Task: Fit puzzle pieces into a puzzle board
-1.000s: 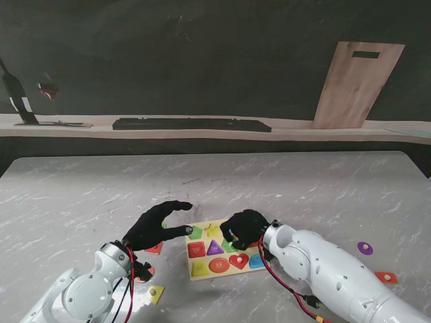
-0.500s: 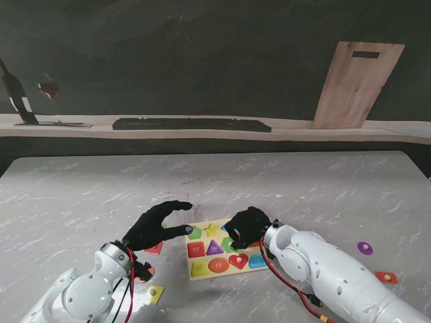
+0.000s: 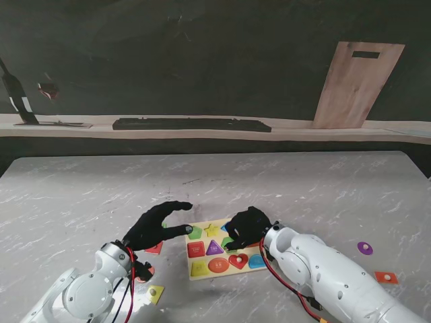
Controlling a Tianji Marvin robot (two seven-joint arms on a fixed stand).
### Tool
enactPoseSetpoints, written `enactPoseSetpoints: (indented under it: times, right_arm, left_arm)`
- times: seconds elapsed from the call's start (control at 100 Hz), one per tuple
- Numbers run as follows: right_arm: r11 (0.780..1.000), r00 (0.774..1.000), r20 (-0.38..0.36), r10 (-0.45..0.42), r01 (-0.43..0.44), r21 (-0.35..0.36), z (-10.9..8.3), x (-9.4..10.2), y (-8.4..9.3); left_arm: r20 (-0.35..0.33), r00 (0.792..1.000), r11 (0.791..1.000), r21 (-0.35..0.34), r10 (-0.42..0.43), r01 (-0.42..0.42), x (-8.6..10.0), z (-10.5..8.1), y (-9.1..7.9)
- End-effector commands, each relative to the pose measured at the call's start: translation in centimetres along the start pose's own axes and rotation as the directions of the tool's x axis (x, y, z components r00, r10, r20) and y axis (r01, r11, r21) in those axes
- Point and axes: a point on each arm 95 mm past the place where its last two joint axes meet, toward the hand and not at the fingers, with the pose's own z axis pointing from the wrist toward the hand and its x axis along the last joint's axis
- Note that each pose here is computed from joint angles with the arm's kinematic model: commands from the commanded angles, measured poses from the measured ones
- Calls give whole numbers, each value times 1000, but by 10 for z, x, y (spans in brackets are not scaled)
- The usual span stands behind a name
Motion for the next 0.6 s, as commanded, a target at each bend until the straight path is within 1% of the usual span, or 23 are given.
enactPoseSetpoints:
  times: [0.0, 0.09, 0.18, 0.26, 0.36, 0.45, 0.59]
  right_arm:
    - [1000, 1000, 7, -3, 4, -15, -2, 3, 2]
    - [999, 1000, 25, -2, 3, -48, -6, 1, 9]
    - [996, 999, 40, -4, 8, -90, -15, -5, 19]
    - [992, 999, 49, 1, 5, -126, -26, -11, 28]
    - [988, 998, 63, -2, 11, -154, -41, -19, 37]
    - [986, 997, 80, 7, 7, -165, -58, -28, 42]
    - [990, 994, 104, 27, -12, -139, -84, -39, 41]
  left_arm:
    - [0, 1000, 1000, -3, -6, 6, 1, 0, 1]
    - [0, 1000, 1000, -2, -8, 8, 1, 1, 1]
    - [1, 1000, 1000, -3, -8, 8, 1, 1, 1]
    - [2, 1000, 1000, -4, -8, 8, 1, 0, 1]
    - [2, 1000, 1000, -3, -8, 8, 1, 0, 1]
    - [2, 1000, 1000, -3, -7, 7, 1, 0, 1]
    - [2, 1000, 1000, -5, -7, 7, 1, 0, 2]
